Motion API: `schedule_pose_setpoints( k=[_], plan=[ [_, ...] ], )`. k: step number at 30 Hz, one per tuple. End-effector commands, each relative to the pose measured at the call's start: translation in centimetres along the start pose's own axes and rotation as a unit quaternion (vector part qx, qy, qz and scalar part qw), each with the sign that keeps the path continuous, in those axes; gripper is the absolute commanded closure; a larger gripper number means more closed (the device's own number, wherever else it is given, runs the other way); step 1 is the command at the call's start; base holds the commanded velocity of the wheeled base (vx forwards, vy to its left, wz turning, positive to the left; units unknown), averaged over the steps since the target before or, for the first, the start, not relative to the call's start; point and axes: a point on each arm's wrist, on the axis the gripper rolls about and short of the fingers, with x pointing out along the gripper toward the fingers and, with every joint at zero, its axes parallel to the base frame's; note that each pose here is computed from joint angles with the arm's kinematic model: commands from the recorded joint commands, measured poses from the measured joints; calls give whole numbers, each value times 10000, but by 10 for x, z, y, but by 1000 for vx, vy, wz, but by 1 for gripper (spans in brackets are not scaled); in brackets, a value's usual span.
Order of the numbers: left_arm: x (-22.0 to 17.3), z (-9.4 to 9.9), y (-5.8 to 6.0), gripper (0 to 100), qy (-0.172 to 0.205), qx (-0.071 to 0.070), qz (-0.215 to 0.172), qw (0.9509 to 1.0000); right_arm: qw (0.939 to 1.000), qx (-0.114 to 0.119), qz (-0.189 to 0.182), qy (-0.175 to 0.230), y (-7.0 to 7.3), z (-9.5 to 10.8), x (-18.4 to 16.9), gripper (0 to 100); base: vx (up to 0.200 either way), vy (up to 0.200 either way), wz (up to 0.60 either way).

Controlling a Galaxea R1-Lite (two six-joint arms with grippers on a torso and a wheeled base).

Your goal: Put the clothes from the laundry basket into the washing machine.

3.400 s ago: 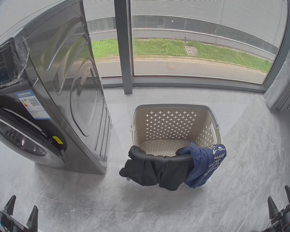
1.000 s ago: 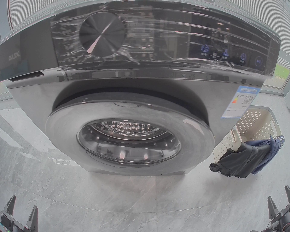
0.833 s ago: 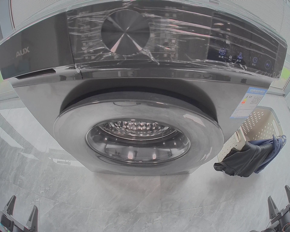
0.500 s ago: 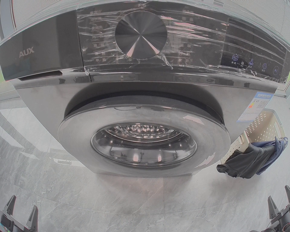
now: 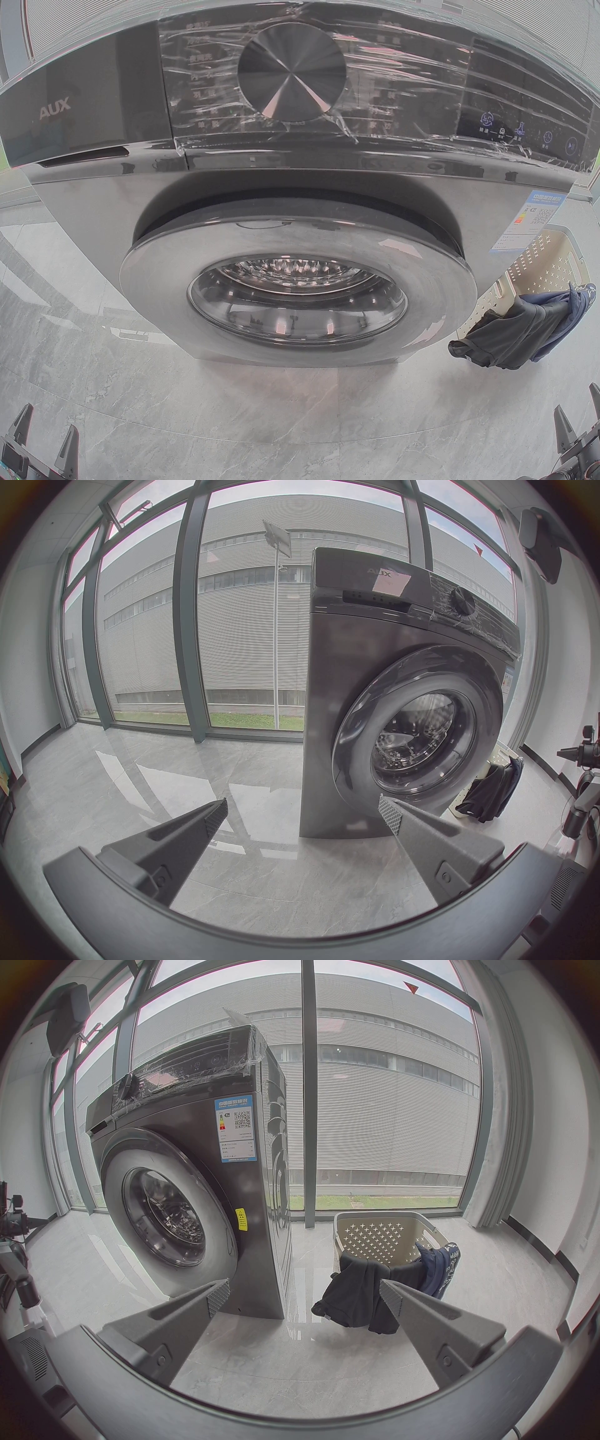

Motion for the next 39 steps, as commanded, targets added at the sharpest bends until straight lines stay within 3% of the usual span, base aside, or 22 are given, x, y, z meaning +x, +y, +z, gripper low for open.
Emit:
schedule_pose_setpoints(
  k=[1, 8, 18, 23, 39],
  plan=[
    [0, -4, 0, 0, 28, 3, 1, 10000, 10000, 5, -2, 70, 0, -5, 1, 0, 200, 0, 0],
    [0, -4, 0, 0, 28, 11, 1, 10000, 10000, 5, -2, 70, 0, -5, 1, 0, 200, 0, 0],
    [0, -4, 0, 0, 28, 11, 1, 10000, 10000, 5, 5, 62, 0, -5, 1, 0, 0, 0, 0],
    [0, -4, 0, 0, 28, 11, 1, 10000, 10000, 5, 5, 62, 0, -5, 1, 0, 0, 200, 0],
    [0, -4, 0, 0, 28, 11, 1, 10000, 10000, 5, 5, 70, 0, -5, 1, 0, 0, 0, 0]
  ],
)
